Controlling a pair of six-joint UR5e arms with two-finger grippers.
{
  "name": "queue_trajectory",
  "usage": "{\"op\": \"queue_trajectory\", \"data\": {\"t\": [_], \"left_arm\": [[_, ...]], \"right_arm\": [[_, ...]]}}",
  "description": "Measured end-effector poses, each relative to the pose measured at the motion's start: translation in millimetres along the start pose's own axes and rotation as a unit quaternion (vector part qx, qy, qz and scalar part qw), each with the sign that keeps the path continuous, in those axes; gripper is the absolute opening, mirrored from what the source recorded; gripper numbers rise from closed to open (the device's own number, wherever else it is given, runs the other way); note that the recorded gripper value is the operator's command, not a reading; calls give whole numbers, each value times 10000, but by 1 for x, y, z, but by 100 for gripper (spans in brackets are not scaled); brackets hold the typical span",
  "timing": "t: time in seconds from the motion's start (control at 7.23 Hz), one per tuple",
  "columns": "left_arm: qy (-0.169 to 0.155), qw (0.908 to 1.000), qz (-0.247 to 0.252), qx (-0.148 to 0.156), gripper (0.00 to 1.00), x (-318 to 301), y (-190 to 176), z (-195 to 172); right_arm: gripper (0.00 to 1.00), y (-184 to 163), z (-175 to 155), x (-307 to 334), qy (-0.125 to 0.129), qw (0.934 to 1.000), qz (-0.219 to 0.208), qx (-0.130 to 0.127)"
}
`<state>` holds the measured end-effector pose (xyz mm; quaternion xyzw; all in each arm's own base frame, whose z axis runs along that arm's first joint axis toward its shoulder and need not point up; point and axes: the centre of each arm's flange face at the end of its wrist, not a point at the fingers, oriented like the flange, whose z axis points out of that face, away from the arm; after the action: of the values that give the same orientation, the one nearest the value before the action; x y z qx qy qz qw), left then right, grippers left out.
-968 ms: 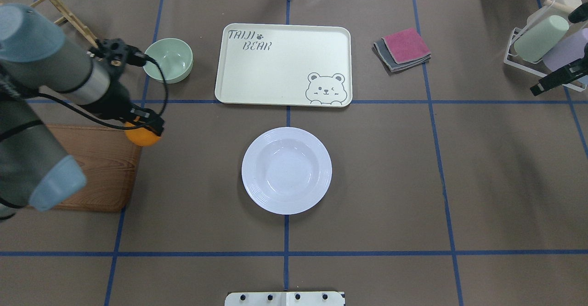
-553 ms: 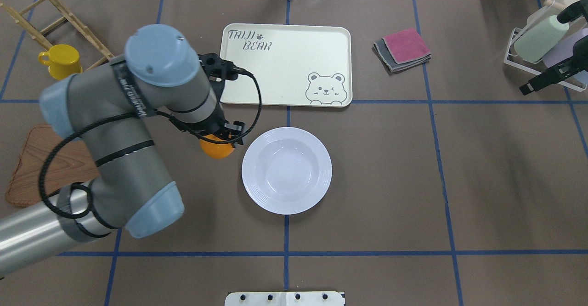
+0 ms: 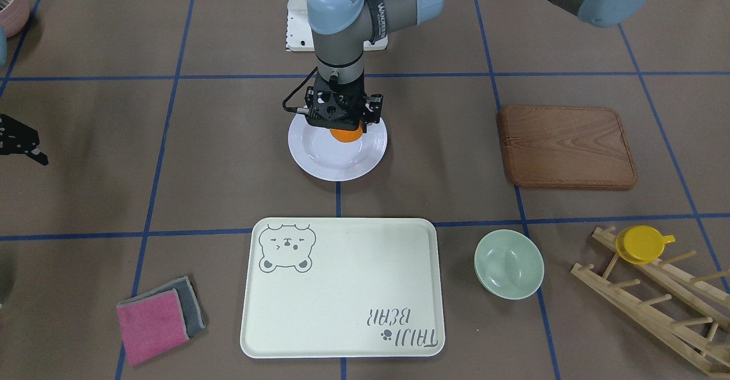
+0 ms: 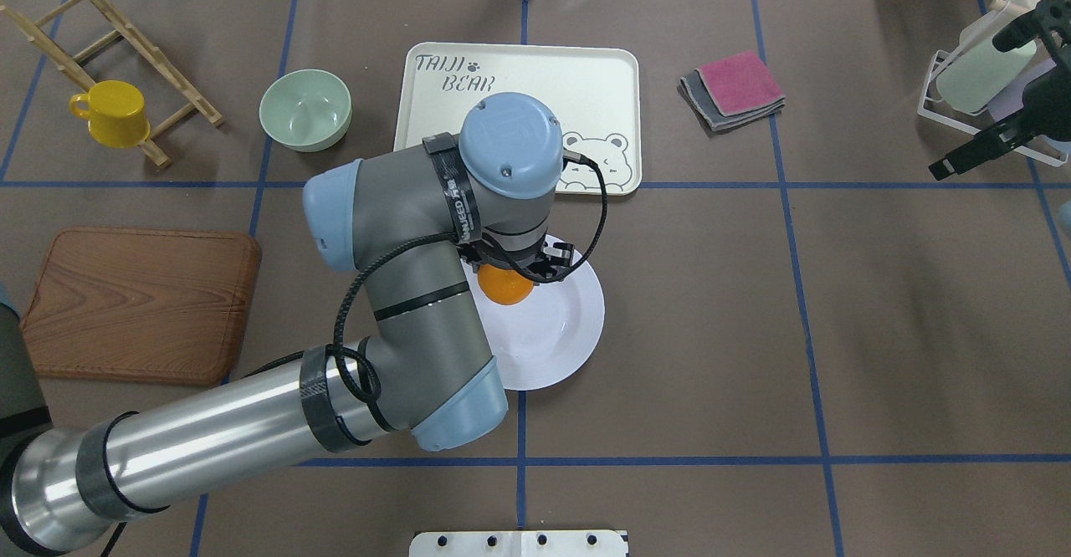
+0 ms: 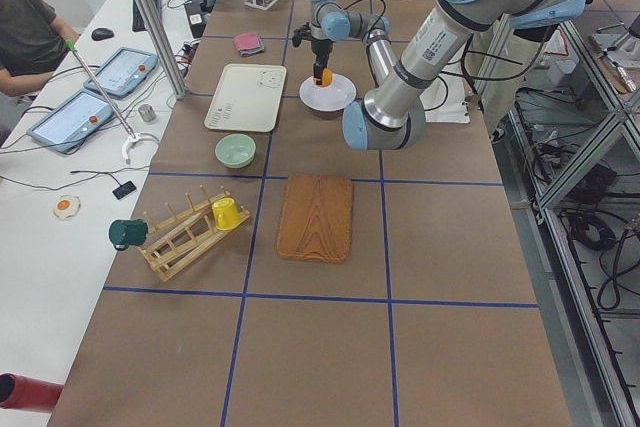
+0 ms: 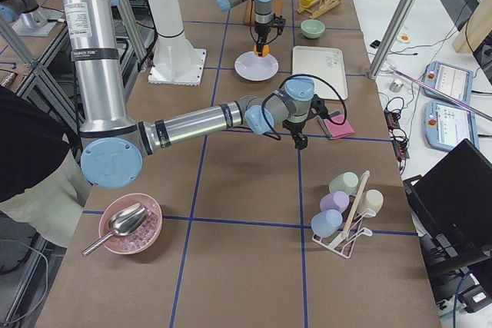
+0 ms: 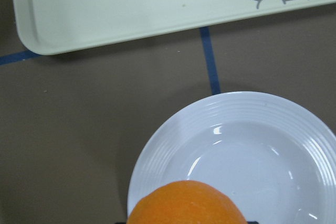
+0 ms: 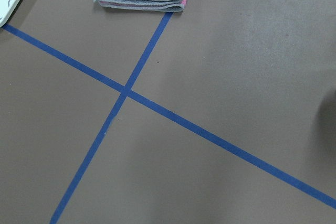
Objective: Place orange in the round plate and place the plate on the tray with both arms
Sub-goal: 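Carry the orange with the left gripper onto the white plate and release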
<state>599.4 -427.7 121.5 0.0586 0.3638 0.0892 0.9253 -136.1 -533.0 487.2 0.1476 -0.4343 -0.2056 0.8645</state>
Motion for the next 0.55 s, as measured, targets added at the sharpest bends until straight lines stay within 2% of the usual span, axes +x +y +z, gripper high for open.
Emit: {"op": "queue_trajectory", "data": {"t": [0.28,0.55], "left_arm": [[24,9999,93,68,0,11,3,40],[40,9999,111,76,0,12,2,51]], "right_arm": [[100,1,5,-4,-33,9999,-116,29],[100,1,9,-6,-39,9999,-152,15]]}}
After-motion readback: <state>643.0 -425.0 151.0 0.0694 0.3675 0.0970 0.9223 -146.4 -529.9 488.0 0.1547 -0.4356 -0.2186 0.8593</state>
